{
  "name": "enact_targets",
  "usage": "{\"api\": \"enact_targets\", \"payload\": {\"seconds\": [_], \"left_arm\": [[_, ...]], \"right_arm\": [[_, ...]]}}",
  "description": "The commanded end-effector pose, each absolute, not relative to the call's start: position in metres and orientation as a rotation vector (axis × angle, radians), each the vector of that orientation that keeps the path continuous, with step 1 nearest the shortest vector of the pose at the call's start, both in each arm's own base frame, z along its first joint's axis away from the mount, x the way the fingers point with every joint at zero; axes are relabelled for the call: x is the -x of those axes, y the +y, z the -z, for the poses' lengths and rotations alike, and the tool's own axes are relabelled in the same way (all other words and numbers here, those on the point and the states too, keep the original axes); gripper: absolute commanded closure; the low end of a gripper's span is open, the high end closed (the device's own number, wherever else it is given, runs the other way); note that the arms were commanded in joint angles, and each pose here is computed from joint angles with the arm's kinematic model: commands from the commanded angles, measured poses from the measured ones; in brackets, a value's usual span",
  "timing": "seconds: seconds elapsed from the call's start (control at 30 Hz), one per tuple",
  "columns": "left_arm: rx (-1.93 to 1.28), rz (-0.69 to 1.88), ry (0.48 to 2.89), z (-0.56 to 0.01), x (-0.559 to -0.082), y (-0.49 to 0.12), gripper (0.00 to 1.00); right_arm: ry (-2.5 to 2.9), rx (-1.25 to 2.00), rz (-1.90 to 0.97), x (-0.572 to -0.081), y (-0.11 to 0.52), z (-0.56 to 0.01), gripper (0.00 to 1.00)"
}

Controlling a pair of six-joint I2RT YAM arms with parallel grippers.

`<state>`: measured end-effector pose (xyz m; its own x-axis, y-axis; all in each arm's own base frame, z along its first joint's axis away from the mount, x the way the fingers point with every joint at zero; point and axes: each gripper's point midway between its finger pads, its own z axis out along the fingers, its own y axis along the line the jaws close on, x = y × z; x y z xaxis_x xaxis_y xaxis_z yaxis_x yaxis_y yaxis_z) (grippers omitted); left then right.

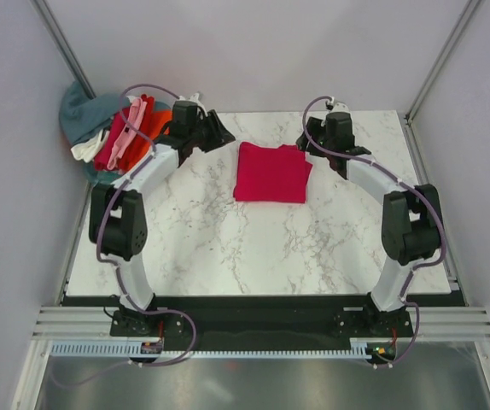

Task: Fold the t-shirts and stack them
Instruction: Fold the tshirt, then neatly place the folded tshirt to the corner

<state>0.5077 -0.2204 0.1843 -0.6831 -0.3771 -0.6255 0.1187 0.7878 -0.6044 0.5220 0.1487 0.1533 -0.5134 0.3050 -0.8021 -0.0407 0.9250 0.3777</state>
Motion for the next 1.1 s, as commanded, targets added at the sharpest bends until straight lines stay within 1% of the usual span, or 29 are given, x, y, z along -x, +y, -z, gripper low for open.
{"api": "enact_targets", "payload": {"seconds": [0.0, 0.03, 0.07, 0.1, 0.17, 0.2, 0.23, 0.27, 0.3, 0.33, 0.37, 0.4, 0.43, 0.5, 0.53, 0.6, 0.63, 0.67, 0.7, 0.77, 0.83, 0.87, 0.9, 0.93, 0.97, 1.0, 1.07], "left_arm": [[0.156, 0.731, 2.035, -0.232, -0.489, -0.201, 0.5], [0.167, 0.717, 2.043, -0.224, -0.479, -0.196, 0.49], [0.162, 0.72, 1.983, -0.249, -0.468, -0.191, 0.49], [0.164, 0.717, 1.993, -0.242, -0.458, -0.188, 0.48], [0.155, 0.716, 1.929, -0.256, -0.448, -0.183, 0.38], [0.16, 0.703, 1.909, -0.254, -0.439, -0.177, 0.3], [0.167, 0.697, 1.893, -0.252, -0.438, -0.175, 0.06], [0.194, 0.707, 1.859, -0.253, -0.44, -0.173, 0.0], [0.229, 0.694, 1.888, -0.231, -0.441, -0.169, 0.0], [0.228, 0.714, 1.893, -0.226, -0.443, -0.17, 0.0], [0.214, 0.74, 1.913, -0.218, -0.446, -0.173, 0.0], [0.188, 0.79, 1.953, -0.207, -0.449, -0.182, 0.0], [0.176, 0.809, 1.971, -0.201, -0.45, -0.186, 0.05], [0.15, 0.859, 1.966, -0.196, -0.451, -0.195, 0.1], [0.151, 0.867, 1.966, -0.188, -0.453, -0.196, 0.12], [0.167, 0.868, 1.962, -0.18, -0.455, -0.196, 0.13], [0.167, 0.864, 1.977, -0.172, -0.458, -0.197, 0.16], [0.164, 0.862, 1.991, -0.167, -0.46, -0.197, 0.17], [0.16, 0.861, 1.99, -0.17, -0.465, -0.199, 0.18], [0.162, 0.859, 2.053, -0.149, -0.469, -0.202, 0.21], [0.144, 0.878, 2.066, -0.149, -0.475, -0.209, 0.26], [0.147, 0.879, 2.085, -0.14, -0.478, -0.211, 0.27], [0.14, 0.887, 2.076, -0.143, -0.483, -0.214, 0.29], [0.138, 0.892, 2.08, -0.142, -0.485, -0.216, 0.32], [0.138, 0.897, 2.097, -0.133, -0.488, -0.22, 0.34], [0.125, 0.902, 2.081, -0.139, -0.494, -0.223, 0.35], [0.127, 0.897, 2.101, -0.132, -0.499, -0.227, 0.39]], "right_arm": [[1.934, -0.128, -0.485, -0.502, 0.149, -0.214, 0.36], [1.941, -0.125, -0.483, -0.492, 0.147, -0.211, 0.36], [1.919, -0.119, -0.488, -0.48, 0.144, -0.223, 0.36], [1.903, -0.113, -0.485, -0.474, 0.142, -0.23, 0.36], [1.855, -0.11, -0.489, -0.459, 0.137, -0.251, 0.34], [1.865, -0.131, -0.467, -0.453, 0.132, -0.244, 0.34], [1.865, -0.169, -0.467, -0.45, 0.129, -0.241, 0.31], [1.859, -0.207, -0.459, -0.447, 0.124, -0.241, 0.31], [1.893, -0.248, -0.418, -0.443, 0.116, -0.217, 0.33], [1.873, -0.261, -0.423, -0.445, 0.115, -0.214, 0.39], [1.911, -0.255, -0.394, -0.446, 0.113, -0.198, 0.46], [1.937, -0.252, -0.39, -0.446, 0.113, -0.191, 0.47], [1.98, -0.242, -0.395, -0.444, 0.115, -0.18, 0.47], [2.027, -0.248, -0.406, -0.443, 0.118, -0.159, 0.48], [2.009, -0.236, -0.439, -0.446, 0.124, -0.158, 0.49], [2.029, -0.229, -0.474, -0.444, 0.13, -0.139, 0.49], [2.013, -0.22, -0.494, -0.448, 0.133, -0.14, 0.49], [2.045, -0.218, -0.498, -0.449, 0.135, -0.125, 0.49], [2.045, -0.217, -0.502, -0.455, 0.137, -0.126, 0.49], [2.102, -0.221, -0.495, -0.459, 0.14, -0.105, 0.49], [2.11, -0.221, -0.499, -0.469, 0.143, -0.103, 0.51], [2.133, -0.222, -0.494, -0.473, 0.144, -0.091, 0.51], [2.123, -0.215, -0.5, -0.479, 0.146, -0.095, 0.51], [2.126, -0.211, -0.496, -0.483, 0.147, -0.092, 0.51], [2.143, -0.213, -0.492, -0.486, 0.147, -0.084, 0.51], [2.132, -0.211, -0.491, -0.493, 0.148, -0.088, 0.51], [2.144, -0.208, -0.483, -0.499, 0.15, -0.081, 0.52]]}}
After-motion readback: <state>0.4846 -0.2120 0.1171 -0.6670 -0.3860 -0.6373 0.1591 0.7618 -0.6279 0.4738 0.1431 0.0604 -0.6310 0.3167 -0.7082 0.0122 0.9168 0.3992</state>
